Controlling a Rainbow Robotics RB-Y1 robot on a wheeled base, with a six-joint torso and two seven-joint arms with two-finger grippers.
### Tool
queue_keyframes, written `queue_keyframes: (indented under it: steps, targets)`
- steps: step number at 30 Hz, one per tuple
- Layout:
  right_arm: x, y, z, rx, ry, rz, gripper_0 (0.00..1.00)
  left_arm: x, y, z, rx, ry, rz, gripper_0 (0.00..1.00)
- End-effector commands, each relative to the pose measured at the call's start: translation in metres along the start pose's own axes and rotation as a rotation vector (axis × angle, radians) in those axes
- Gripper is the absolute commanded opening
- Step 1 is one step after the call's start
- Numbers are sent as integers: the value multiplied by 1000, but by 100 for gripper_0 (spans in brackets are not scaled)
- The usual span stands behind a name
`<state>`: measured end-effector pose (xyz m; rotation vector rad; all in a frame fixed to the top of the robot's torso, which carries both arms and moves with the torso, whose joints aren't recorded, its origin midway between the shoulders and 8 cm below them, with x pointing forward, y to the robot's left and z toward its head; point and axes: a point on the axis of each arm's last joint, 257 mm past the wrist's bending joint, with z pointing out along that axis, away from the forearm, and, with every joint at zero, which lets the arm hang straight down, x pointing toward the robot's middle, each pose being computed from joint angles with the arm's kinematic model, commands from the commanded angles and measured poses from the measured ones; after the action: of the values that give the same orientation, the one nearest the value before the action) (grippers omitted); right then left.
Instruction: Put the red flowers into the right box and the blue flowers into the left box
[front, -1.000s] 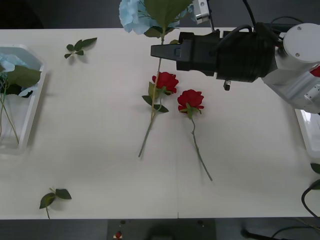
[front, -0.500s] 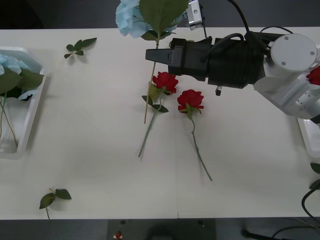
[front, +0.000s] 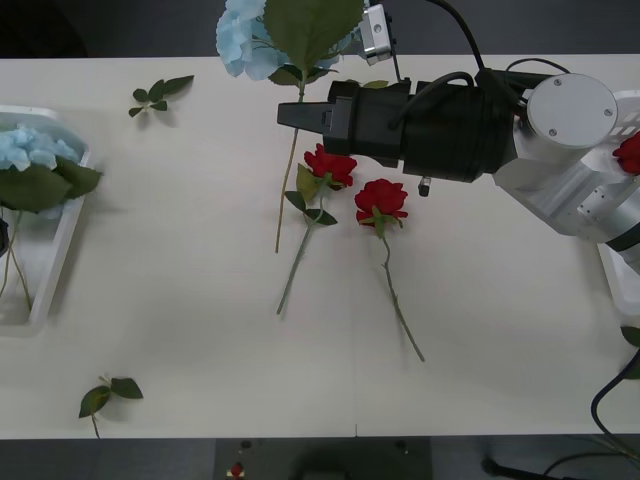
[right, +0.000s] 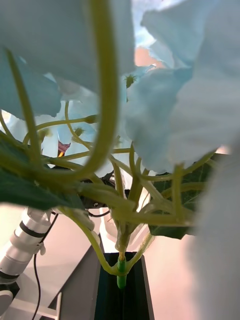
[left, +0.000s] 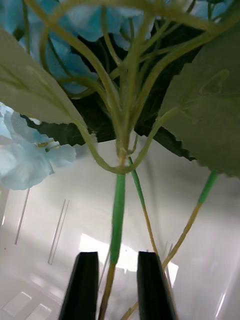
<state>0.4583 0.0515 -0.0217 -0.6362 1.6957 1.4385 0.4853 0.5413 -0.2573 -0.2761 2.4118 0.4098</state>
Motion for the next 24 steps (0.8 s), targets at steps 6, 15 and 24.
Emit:
queue_keyframes:
  steps: [6, 15, 24]
  targets:
    - [-17, 19, 5, -29, -9, -86, 0, -57, 2, -34, -4, -144, 53, 100]
    - [-18, 19, 6, -29, -14, -88, 0, -96, -30, -74, 144, -266, 33, 100]
    - [-21, 20, 8, -28, -22, -92, 0, -105, -99, -111, 479, -328, 24, 100]
